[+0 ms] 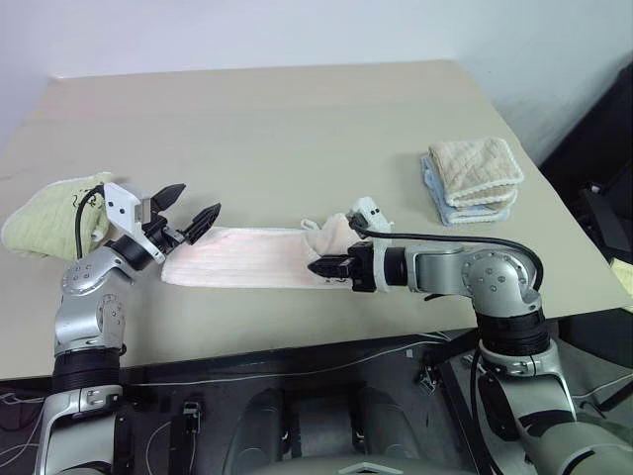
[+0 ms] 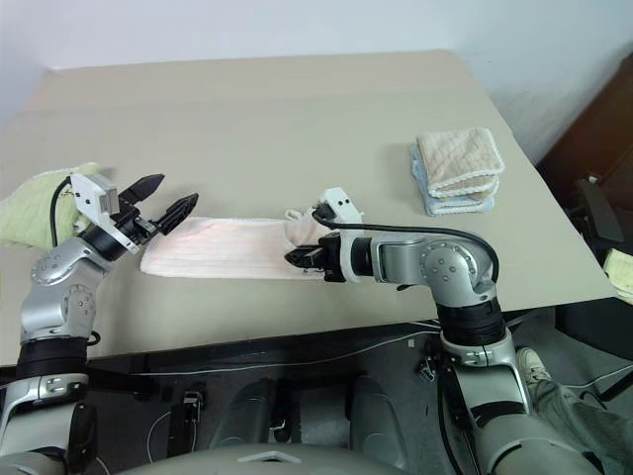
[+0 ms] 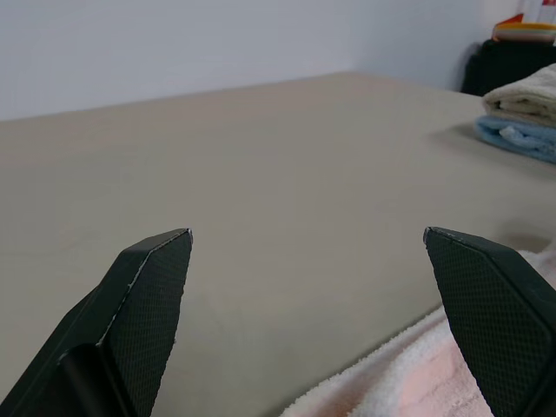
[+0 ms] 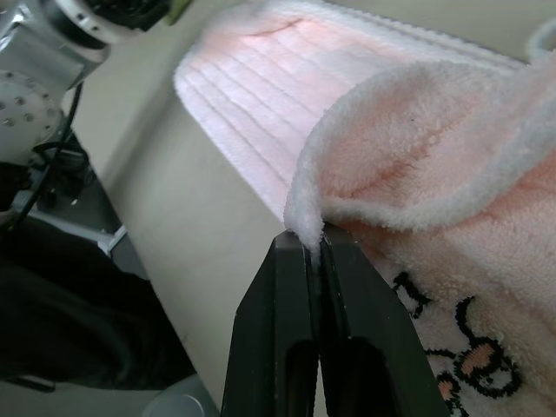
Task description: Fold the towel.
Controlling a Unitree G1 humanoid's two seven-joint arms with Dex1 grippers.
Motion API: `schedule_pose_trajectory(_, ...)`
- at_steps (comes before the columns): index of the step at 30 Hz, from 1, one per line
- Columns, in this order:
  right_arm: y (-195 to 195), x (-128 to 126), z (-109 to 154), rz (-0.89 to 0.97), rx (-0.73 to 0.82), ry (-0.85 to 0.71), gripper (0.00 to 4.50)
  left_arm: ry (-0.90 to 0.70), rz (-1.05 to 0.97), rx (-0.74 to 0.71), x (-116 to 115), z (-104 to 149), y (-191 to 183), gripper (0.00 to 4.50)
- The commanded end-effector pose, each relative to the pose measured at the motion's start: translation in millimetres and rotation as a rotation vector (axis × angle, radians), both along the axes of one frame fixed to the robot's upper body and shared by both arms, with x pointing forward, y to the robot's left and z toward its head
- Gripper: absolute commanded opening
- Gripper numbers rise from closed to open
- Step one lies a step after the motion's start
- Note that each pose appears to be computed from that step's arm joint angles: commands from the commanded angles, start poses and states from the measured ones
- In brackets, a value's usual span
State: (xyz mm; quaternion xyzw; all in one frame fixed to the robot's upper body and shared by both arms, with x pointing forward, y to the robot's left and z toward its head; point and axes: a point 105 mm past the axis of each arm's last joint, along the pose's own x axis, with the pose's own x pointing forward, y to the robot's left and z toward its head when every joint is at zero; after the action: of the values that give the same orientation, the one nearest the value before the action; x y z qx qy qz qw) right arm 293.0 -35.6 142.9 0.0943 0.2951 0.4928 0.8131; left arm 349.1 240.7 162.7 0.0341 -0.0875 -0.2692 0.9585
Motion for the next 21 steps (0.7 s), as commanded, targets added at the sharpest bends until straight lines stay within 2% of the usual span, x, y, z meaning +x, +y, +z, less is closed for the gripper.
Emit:
schedule_pose_trajectory(1, 3, -2, 7, 0.011, 0.027, -0.045, 0.75, -0.050, 0.004, 0.016, -3, 11, 2, 4.50)
schedule_pose_trajectory(7, 3, -5, 15, 0.022, 0.084, -0.088, 2.72, -0.043, -0.026, 0.051, -7, 6, -4, 4.50)
schedule_pose_trajectory(11, -14, -3, 45, -0.017, 0.245, -0.208, 4.10, -0.036, -0.090, 0.013, -13, 13, -16, 4.50)
schedule_pose_trajectory(12, -22, -2, 54, -0.036, 0.298, -0.237, 4.10, -0.036, -0.114, 0.001, -14, 17, -21, 4.50)
schedule_pose_trajectory(15, -37, -4, 53, -0.039, 0.246, -0.334, 4.10, -0.062, -0.208, -0.024, -17, 30, -45, 4.50)
schedule_pose_trajectory(18, -51, 12, 53, -0.149, 0.272, -0.370, 3.47, -0.072, -0.315, -0.089, -20, 43, -77, 3.87)
schedule_pose_trajectory(21, -58, 23, 47, -0.211, 0.271, -0.389, 2.48, -0.035, -0.406, -0.075, -24, 39, -106, 2.86)
